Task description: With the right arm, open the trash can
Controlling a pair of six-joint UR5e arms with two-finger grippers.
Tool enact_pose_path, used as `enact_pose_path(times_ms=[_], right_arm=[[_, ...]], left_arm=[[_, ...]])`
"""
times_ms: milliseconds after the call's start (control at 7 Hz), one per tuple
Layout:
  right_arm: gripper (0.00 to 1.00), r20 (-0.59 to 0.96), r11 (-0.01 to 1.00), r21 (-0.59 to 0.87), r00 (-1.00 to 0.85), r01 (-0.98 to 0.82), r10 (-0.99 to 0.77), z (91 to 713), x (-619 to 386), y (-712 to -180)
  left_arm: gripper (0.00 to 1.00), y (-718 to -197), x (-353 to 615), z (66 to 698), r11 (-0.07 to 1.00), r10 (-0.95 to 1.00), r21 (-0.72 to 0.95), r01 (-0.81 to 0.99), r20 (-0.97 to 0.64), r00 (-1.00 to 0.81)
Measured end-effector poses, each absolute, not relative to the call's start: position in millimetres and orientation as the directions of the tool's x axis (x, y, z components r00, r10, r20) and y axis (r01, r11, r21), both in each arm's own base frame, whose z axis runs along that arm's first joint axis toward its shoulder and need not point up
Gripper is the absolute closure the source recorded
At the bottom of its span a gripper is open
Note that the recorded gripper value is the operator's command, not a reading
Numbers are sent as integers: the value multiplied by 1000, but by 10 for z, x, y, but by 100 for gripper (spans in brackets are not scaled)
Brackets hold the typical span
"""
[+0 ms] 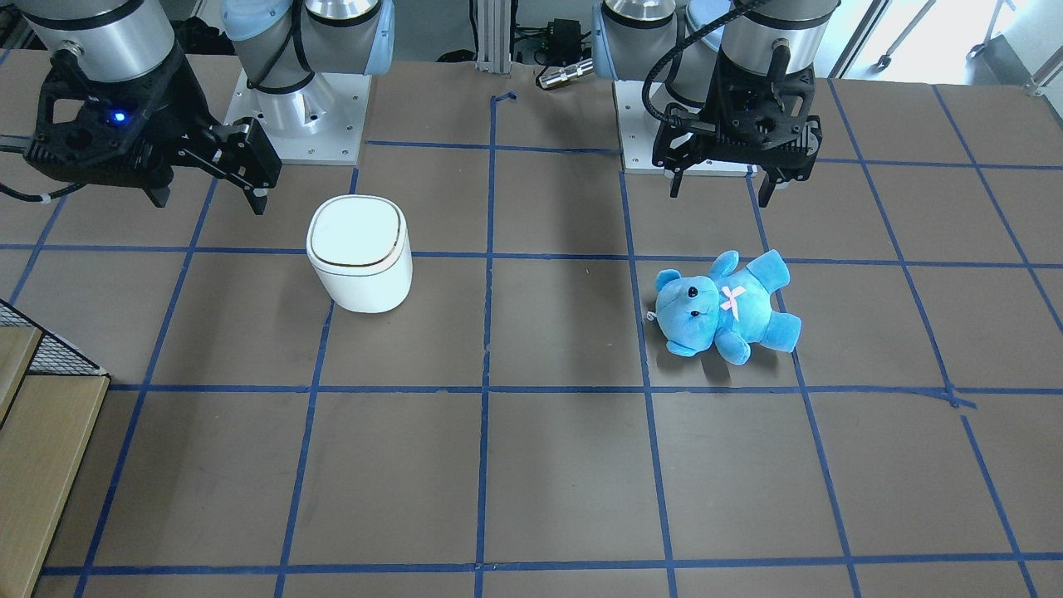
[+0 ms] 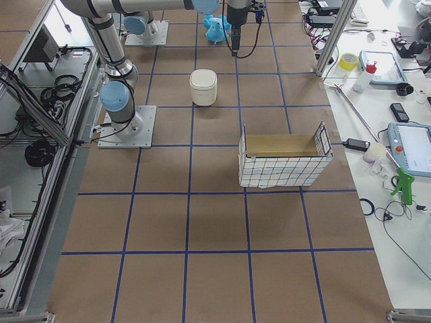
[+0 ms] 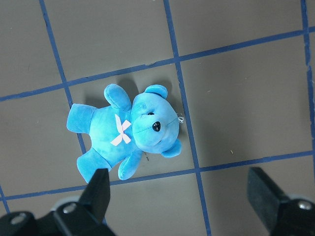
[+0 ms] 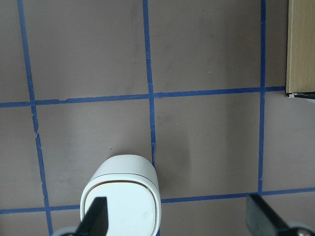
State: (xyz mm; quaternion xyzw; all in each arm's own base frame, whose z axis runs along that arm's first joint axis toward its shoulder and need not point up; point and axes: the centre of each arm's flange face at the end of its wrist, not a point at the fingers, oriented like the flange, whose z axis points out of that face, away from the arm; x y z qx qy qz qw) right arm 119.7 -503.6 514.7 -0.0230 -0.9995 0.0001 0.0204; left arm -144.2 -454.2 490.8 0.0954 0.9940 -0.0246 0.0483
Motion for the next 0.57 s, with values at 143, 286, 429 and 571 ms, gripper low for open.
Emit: enact_pose_path(times_ms=[143,286,429,571], right_arm=[[0,43,999,-5,-998,50,50,5142,1189,-5049],[0,42,998,-8,-997,57,58,5141,1184,-5057],[0,41,998,-11,-997,61,62,5136,1185,-5066],[0,41,998,-12,-997,61,61,5128,1187,-5076]], left_arm=[[0,-4542,-1442,4908,981,187,-40,192,-101,-977],[0,-4542,-1442,4908,981,187,-40,192,-101,-977],[0,-4542,-1442,4908,981,187,-40,192,-101,-977],[0,-4542,-1442,4908,981,187,-40,192,-101,-977]])
